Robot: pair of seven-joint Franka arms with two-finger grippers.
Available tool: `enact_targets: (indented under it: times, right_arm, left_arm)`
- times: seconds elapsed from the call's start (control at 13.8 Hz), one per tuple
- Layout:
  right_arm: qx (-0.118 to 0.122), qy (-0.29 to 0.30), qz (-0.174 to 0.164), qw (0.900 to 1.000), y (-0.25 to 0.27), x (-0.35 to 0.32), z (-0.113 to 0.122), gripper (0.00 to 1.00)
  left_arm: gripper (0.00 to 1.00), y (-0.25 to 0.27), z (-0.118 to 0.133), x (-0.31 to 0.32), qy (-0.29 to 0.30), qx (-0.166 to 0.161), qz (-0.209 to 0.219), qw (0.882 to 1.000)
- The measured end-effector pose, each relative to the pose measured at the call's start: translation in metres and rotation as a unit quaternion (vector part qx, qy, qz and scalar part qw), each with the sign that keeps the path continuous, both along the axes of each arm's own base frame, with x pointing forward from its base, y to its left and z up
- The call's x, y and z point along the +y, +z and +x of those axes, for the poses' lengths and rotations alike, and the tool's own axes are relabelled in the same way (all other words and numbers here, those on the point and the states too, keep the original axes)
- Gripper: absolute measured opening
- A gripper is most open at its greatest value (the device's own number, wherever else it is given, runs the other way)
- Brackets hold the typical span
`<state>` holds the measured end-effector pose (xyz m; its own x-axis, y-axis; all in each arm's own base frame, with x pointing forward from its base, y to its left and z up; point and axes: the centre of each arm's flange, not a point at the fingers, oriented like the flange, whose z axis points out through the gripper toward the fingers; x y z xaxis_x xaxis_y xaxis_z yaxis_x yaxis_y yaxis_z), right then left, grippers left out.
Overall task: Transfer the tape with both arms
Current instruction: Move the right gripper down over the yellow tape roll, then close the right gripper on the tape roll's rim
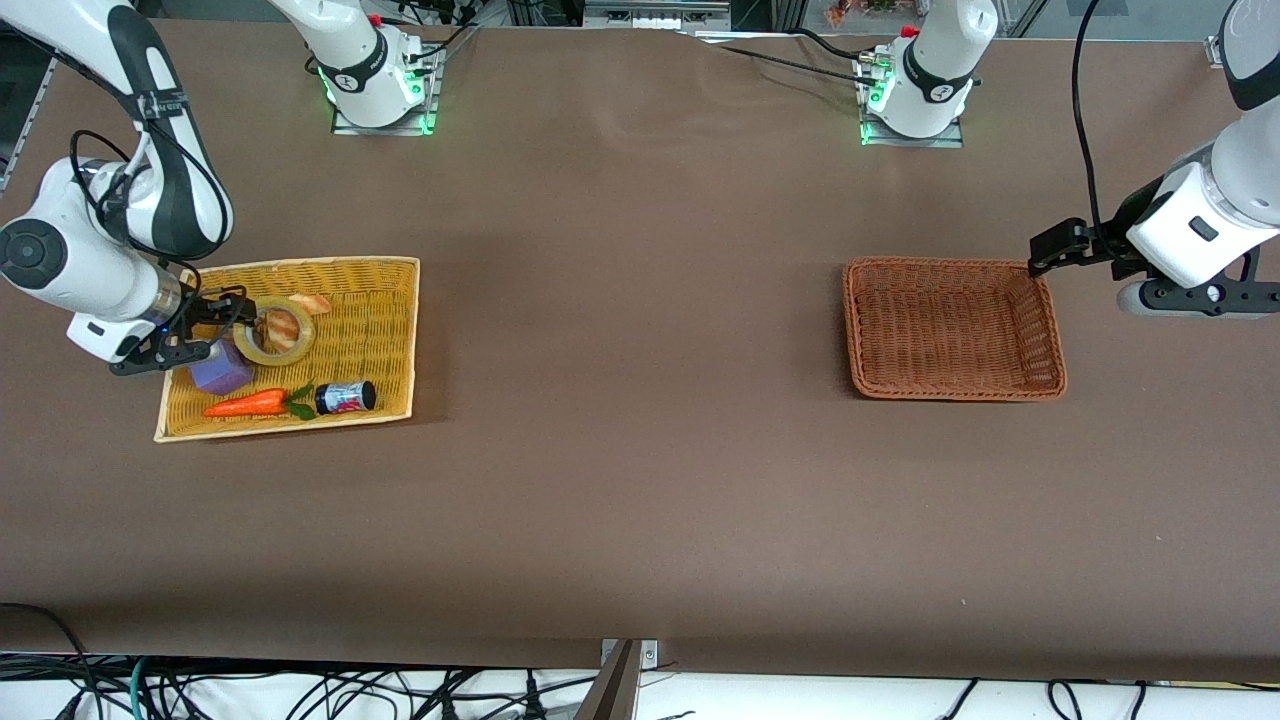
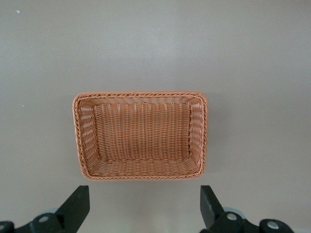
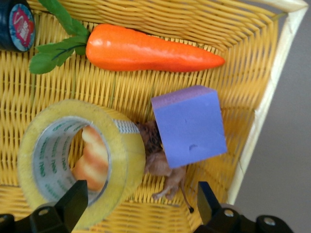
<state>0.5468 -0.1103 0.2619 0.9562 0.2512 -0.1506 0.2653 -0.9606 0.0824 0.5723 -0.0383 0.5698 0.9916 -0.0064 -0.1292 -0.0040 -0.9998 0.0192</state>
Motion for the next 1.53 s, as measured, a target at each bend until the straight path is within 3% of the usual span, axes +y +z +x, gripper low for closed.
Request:
enact_targets:
  times: [0.29,0.44,0.87,0.95,1.09,1.24,1.38,1.53]
  right_arm:
    - [-0.012,0.005,0.0,1.0,-0.021,0.002,-0.003,1.0]
    - [-0.012,0.006,0.001,1.0,-0.026,0.003,-0.003,0.94]
    - [-0.012,0.007,0.001,1.0,-0.023,0.005,-0.003,0.28]
    - [-0.01,0.008,0.001,1.0,-0.023,0.006,-0.003,0.22]
    - [-0.008,0.009,0.002,1.0,-0.022,0.007,-0.002,0.22]
    - [0.017,0.001,0.006,1.0,-0.013,0.011,0.003,0.22]
    - [0.055,-0.037,0.027,0.997,0.024,0.034,0.024,0.22]
    - [0.06,-0.078,0.034,0.995,0.079,0.078,0.049,0.22]
  left_arm:
    - [1.0,0.0,0.0,0.0,0.0,0.0,0.0,1.0]
    - [1.0,0.0,0.0,0.0,0.0,0.0,0.0,1.0]
    - [1.0,0.0,-0.001,0.0,0.0,0.002,0.0,1.0]
    - [1.0,0.0,-0.001,0.0,0.0,0.003,0.0,1.0]
    - [1.0,-0.001,-0.001,0.0,0.0,0.004,0.0,1.0]
    - [1.0,-0.001,-0.001,0.0,0.0,0.004,0.0,1.0]
    - [1.0,-0.001,-0.001,0.0,0.0,0.004,0.0,1.0]
    - [1.0,-0.001,-0.001,0.0,0.0,0.004,0.0,1.0]
